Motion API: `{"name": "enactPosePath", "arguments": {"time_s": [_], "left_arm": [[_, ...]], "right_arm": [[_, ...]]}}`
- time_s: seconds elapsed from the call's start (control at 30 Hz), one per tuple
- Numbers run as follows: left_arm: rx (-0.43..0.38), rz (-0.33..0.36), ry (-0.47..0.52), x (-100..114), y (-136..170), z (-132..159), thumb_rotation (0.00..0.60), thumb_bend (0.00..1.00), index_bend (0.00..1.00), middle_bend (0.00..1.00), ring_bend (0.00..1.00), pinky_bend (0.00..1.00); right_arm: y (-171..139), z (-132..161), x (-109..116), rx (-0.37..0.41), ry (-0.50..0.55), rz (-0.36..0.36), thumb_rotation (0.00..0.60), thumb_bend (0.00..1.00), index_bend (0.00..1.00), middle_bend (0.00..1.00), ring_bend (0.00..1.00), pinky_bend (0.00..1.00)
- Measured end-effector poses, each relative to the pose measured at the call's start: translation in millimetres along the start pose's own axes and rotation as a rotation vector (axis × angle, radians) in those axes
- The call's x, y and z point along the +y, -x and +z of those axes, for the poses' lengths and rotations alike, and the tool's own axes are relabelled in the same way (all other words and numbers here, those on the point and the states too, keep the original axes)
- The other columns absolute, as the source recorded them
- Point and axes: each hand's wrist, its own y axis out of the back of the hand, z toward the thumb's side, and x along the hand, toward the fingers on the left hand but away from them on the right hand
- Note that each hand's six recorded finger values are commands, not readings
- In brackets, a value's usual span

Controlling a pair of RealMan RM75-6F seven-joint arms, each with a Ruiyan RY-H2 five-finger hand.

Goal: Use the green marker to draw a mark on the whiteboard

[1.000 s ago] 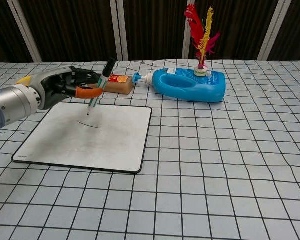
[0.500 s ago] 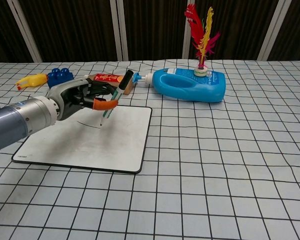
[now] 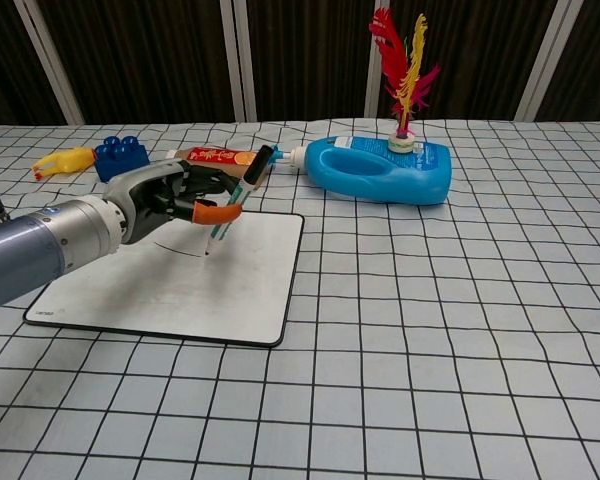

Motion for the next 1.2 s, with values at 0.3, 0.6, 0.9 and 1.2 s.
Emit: {"name": "enactPosePath", "arguments": {"time_s": [0.3, 0.6, 0.9, 1.2], "left_arm": [[0.016, -0.009, -0.007, -6.0, -2.5, -4.3, 0.6, 0.53, 0.68, 0.13, 0.0, 0.0], [0.028, -0.009, -0.025, -2.1, 2.2, -9.8, 0.6, 0.54, 0.68, 0.13, 0.0, 0.0], [0.059, 0.002, -0.058, 10.1, 18.6, -24.3, 0.6, 0.54, 0.68, 0.13, 0.0, 0.0], [0.084, 0.036, -0.07, 34.4, 48.7, -36.4, 0.6, 0.54, 0.68, 0.13, 0.0, 0.0]], "right_arm": [[-0.2, -0.6, 0.3, -0.003, 0.0, -0.001, 0.6, 0.35, 0.0, 0.0, 0.0, 0.0], [-0.5, -0.6, 0.2, -0.002, 0.0, -0.001, 0.6, 0.35, 0.0, 0.0, 0.0, 0.0], [-1.0, 0.8, -0.1, 0.003, -0.008, -0.003, 0.6, 0.35, 0.0, 0.0, 0.0, 0.0], [-1.4, 0.7, 0.7, -0.003, -0.01, -0.009, 0.6, 0.35, 0.0, 0.0, 0.0, 0.0]]}}
